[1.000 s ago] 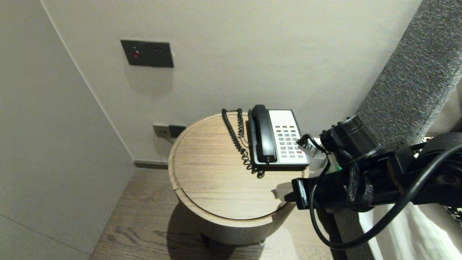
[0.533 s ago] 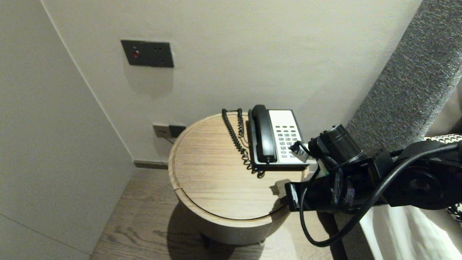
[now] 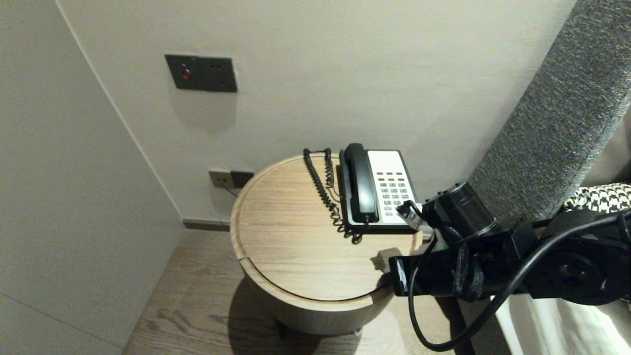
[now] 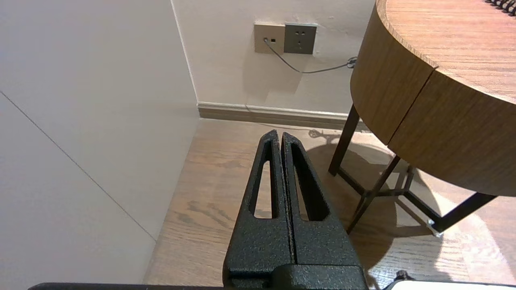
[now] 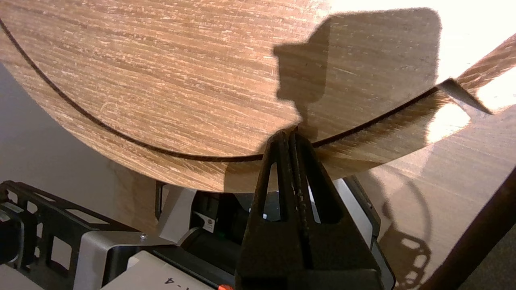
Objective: Open the nightstand drawer
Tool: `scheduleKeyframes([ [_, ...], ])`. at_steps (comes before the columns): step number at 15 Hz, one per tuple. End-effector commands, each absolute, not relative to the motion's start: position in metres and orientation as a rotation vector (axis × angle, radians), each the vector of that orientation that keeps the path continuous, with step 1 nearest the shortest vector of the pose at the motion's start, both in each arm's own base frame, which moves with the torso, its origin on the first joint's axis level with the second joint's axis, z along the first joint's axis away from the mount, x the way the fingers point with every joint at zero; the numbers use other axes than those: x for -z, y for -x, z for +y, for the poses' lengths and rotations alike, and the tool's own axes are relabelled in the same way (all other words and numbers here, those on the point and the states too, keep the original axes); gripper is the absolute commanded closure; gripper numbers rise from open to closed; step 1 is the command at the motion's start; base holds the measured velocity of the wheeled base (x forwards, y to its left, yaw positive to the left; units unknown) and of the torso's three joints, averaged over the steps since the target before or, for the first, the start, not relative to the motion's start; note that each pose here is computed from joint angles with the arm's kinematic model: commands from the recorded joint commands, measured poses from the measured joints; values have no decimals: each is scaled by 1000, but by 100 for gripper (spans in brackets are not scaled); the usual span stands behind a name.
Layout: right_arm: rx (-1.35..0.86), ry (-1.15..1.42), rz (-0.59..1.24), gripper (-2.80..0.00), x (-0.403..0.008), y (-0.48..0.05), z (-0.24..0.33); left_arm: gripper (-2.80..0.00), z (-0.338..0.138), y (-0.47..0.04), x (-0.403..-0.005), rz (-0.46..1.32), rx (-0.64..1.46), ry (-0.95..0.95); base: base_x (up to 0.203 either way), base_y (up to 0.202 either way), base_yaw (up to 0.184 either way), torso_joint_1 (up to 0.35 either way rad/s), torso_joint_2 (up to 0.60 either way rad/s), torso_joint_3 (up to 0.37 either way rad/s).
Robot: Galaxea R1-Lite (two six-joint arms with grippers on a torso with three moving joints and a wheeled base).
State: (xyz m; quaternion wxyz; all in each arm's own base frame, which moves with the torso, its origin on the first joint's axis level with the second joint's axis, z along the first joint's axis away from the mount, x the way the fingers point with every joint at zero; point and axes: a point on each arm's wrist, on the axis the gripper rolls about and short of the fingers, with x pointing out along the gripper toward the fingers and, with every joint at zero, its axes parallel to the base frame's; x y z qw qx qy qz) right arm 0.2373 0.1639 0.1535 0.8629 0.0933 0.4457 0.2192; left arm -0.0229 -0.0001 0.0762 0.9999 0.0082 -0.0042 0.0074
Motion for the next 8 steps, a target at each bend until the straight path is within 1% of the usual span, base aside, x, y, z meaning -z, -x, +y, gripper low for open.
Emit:
scheduleKeyframes([
  [1,-461,-197,939,0,-155,-229,159,0,0,23,-76,-9,-14,-17,0,0,0,0,0,0],
  [8,-500,-169,983,0,-147,-205,160,0,0,23,-76,-9,-16,-17,0,0,0,0,0,0],
])
